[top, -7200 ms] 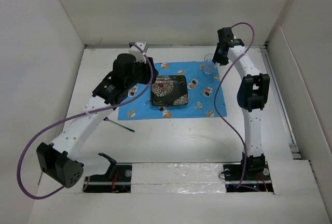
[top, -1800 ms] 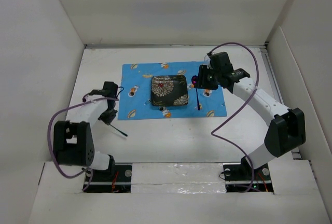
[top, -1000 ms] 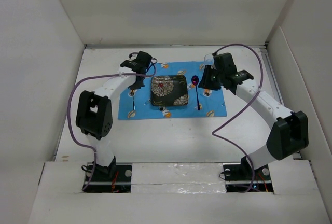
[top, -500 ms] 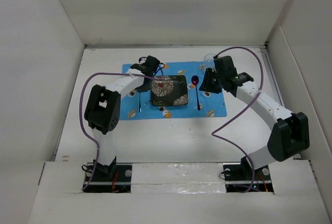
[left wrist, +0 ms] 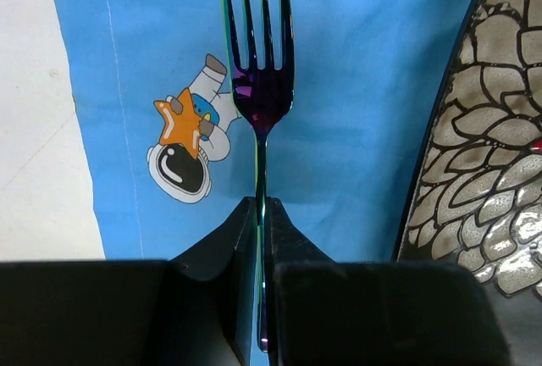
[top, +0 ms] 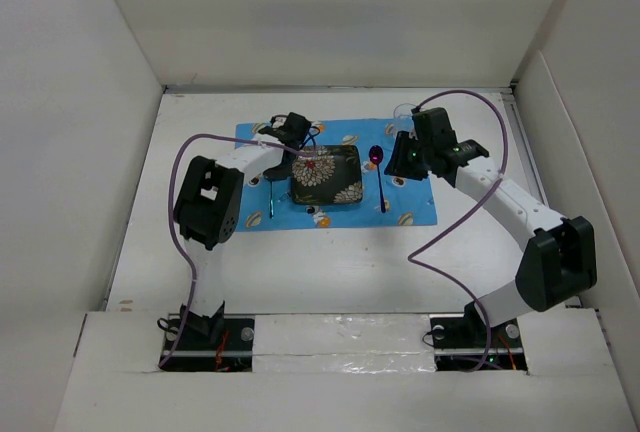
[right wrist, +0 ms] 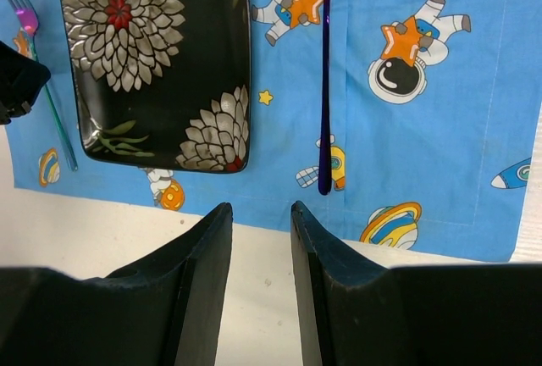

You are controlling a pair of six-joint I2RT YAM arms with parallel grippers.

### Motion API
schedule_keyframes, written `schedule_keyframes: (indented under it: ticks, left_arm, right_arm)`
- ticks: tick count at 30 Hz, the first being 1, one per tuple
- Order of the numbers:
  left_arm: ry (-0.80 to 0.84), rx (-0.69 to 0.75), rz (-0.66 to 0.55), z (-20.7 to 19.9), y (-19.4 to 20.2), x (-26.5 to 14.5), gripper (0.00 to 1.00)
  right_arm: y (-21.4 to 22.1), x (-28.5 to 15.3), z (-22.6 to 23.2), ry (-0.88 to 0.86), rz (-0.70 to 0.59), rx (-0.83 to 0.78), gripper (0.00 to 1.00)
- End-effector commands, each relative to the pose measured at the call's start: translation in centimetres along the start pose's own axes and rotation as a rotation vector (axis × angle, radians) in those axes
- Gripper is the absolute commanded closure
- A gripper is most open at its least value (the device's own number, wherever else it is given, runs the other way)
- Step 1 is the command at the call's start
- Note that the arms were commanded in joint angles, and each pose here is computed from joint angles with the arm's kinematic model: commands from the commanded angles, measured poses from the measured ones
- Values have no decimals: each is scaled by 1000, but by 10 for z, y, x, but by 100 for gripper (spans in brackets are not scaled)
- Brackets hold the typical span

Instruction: Set the dinner table for one person

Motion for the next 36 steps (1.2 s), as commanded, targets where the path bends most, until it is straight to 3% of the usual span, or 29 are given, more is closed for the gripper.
schedule_keyframes:
  ticks: [1, 10, 17, 21, 23, 25, 26, 27, 31, 34, 35, 36]
  left_arm:
    - [-27, -37, -53, 7, -15, -8, 100]
    - [-34, -25, -37, 4, -12, 0, 100]
    - [-29, -62, -86, 11, -20, -17, 73]
    - [-42, -99, -135, 24, -33, -39, 63]
    - [-39, -137, -184, 35, -47, -64, 62]
    - [-17, -180, -251, 44, -63, -90, 62]
    - [7, -215, -315, 54, -73, -116, 63]
    - [32, -239, -348, 58, -78, -132, 63]
    - [164, -376, -581, 93, -104, -232, 63]
    - [291, -466, -772, 123, -107, -308, 51]
    - [328, -508, -858, 142, -102, -342, 49]
    - [341, -532, -895, 149, -99, -357, 48]
  right_arm:
    - [-12, -10, 10, -24, -50, -10, 61]
    - [-17, -9, 15, -14, -56, -30, 60]
    - [-35, -24, 26, -20, -97, -55, 60]
    - [-43, -33, 35, -43, -122, -57, 60]
    - [-51, -45, 44, -72, -144, -57, 61]
    - [-58, -61, 56, -134, -159, -55, 71]
    - [-67, -75, 70, -187, -184, -57, 79]
    - [-70, -87, 81, -235, -189, -61, 100]
    - [-103, -169, 120, -405, -371, -90, 100]
    - [-131, -240, 132, -486, -580, -83, 99]
    - [-136, -278, 135, -528, -668, -84, 93]
    - [-149, -302, 125, -496, -773, -51, 81]
Point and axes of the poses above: each gripper's point midway between its finger pads, its own x axis out along the fingers, its own z axis along the line the jaws close on, y = z × x, the point moved 2 cm from there along -x, back along the fingers, and after that the axes turned 11 degrees about x, right-handed, at the moved point
